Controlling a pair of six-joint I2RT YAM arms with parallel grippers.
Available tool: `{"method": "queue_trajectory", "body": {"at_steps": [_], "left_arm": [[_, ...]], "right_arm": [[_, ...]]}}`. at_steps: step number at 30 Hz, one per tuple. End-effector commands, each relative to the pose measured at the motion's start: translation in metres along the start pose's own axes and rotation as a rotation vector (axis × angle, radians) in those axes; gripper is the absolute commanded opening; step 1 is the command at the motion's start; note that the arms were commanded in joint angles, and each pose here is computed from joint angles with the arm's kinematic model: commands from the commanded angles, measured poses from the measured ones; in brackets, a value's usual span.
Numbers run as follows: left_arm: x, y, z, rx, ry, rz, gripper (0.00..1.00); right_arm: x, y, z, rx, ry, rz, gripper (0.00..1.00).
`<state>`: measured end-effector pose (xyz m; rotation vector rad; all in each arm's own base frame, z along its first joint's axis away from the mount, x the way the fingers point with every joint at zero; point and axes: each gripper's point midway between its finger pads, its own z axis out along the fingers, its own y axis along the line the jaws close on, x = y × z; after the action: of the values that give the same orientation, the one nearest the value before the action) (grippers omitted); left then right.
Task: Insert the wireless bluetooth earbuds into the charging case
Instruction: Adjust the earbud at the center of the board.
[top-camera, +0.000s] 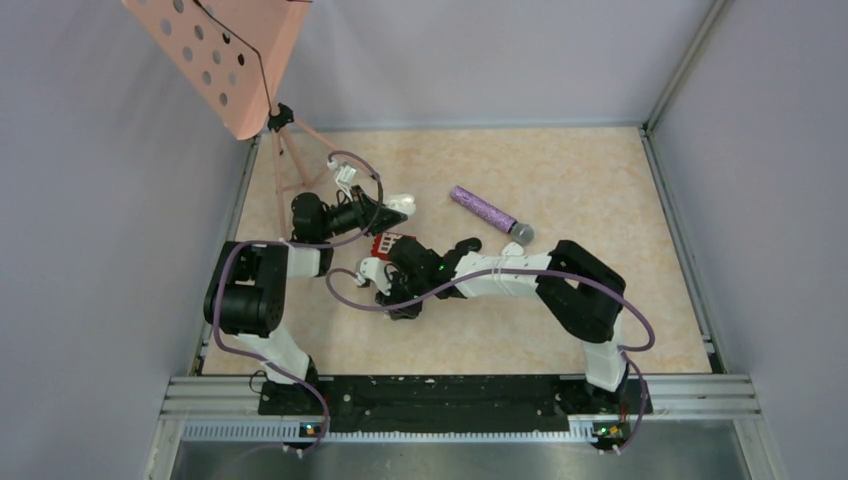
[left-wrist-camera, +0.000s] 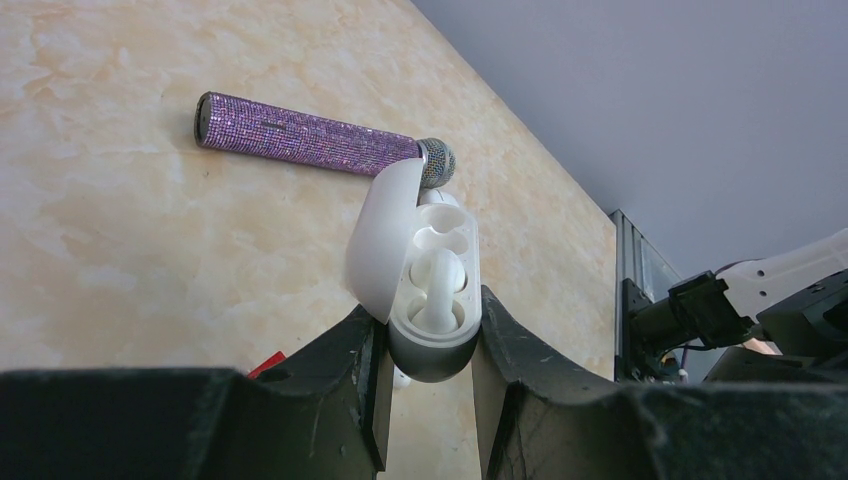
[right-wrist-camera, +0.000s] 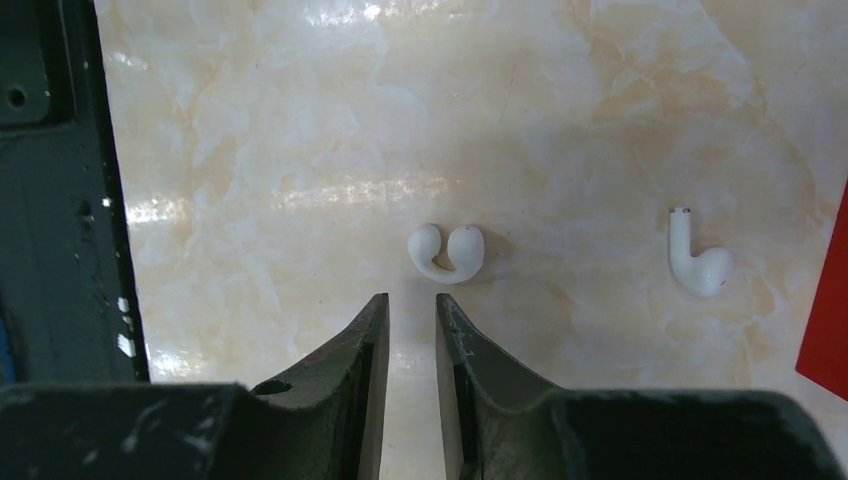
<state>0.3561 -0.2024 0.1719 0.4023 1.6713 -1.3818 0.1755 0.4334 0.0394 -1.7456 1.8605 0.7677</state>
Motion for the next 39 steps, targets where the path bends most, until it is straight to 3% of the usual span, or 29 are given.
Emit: {"method": "queue_trajectory", "body": {"at_steps": [1,13,23,30,39], "left_arm": [[-0.023,-0.012,0.0,0.02,-0.045,0.087,0.0],[-0.023,-0.014,-0.001,0.017,-0.043,0.094,0.0],[-0.024,-0.015,-0.002,0.017,-0.042,0.093,0.0],[-0.023,-0.015,-0.003,0.012,-0.038,0.097,0.0],[-0.025,-0.014,-0.002,0.014,-0.041,0.093,0.0]], "right_arm": [[-0.017,0.006,0.006,-0.01,-0.066,0.108,0.24],[-0.018,-0.008,0.022,0.034,-0.069,0.198,0.32],[-0.006,-0.019,0.037,0.077,-0.035,0.187,0.32],[-0.002,-0.037,0.033,0.179,-0.017,0.077,0.1],[0.008,-0.04,-0.013,0.258,0.011,-0.23,0.01]]}}
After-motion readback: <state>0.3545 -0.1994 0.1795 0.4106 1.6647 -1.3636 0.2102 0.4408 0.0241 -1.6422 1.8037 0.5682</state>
